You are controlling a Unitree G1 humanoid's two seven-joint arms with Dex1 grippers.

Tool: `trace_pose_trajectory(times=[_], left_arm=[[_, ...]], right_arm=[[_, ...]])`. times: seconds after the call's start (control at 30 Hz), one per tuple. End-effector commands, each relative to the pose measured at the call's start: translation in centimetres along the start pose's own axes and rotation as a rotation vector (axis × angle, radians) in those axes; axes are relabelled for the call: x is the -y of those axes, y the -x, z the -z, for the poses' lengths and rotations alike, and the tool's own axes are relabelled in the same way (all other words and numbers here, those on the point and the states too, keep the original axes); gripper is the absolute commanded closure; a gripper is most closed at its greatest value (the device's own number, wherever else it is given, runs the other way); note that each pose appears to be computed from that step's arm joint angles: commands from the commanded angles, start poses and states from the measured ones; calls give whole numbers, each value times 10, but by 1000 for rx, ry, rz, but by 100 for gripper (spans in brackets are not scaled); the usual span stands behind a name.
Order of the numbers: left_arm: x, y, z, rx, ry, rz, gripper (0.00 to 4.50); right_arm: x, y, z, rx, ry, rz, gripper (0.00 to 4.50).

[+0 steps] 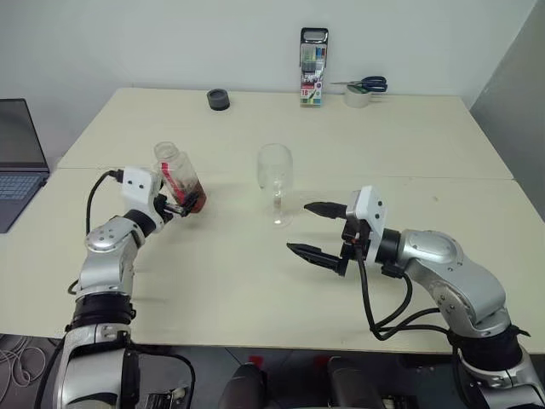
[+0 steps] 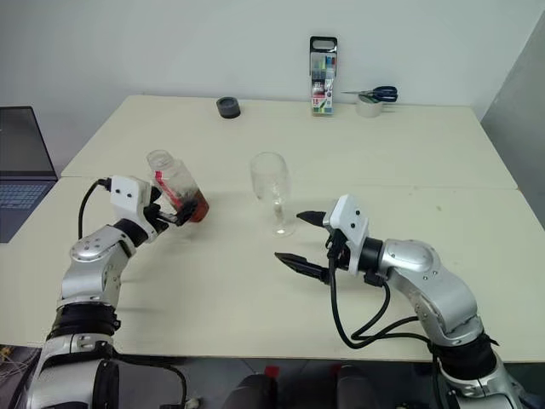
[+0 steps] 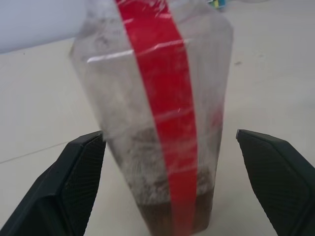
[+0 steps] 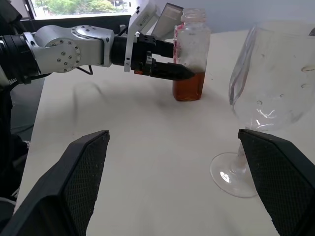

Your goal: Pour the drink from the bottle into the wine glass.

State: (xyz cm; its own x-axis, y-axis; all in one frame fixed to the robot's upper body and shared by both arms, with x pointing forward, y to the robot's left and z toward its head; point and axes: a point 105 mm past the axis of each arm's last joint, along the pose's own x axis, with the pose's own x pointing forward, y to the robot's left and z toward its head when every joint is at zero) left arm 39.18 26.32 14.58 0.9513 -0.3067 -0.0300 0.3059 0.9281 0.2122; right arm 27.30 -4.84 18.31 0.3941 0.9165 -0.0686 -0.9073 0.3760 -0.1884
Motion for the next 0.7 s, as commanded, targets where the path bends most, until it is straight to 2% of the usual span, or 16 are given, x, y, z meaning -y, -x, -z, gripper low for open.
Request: trace_pose_trajectory(times=[0.03, 0.07, 0.17, 0.4, 0.47, 0.63, 0.7], left_arm=[[-6, -4, -16, 30, -48, 5, 0], [-5, -5, -17, 32, -49, 9, 0], [-4, -8, -18, 36, -36, 12, 57], [-1, -4, -14, 38, 14, -14, 268], [4, -4, -19, 54, 13, -8, 281], [15, -5, -40, 116, -5, 7, 281], [24, -8, -59, 166, -61, 31, 281]], right_arm=[[-2, 1, -13, 33, 41, -7, 3], [-2, 1, -13, 34, 41, -6, 3], [-2, 1, -14, 36, 40, -2, 0], [0, 2, -16, 51, 52, 32, 0], [2, 4, -19, 66, 55, 50, 0], [8, 7, -28, 104, 55, 98, 0], [12, 10, -35, 134, 50, 129, 0]])
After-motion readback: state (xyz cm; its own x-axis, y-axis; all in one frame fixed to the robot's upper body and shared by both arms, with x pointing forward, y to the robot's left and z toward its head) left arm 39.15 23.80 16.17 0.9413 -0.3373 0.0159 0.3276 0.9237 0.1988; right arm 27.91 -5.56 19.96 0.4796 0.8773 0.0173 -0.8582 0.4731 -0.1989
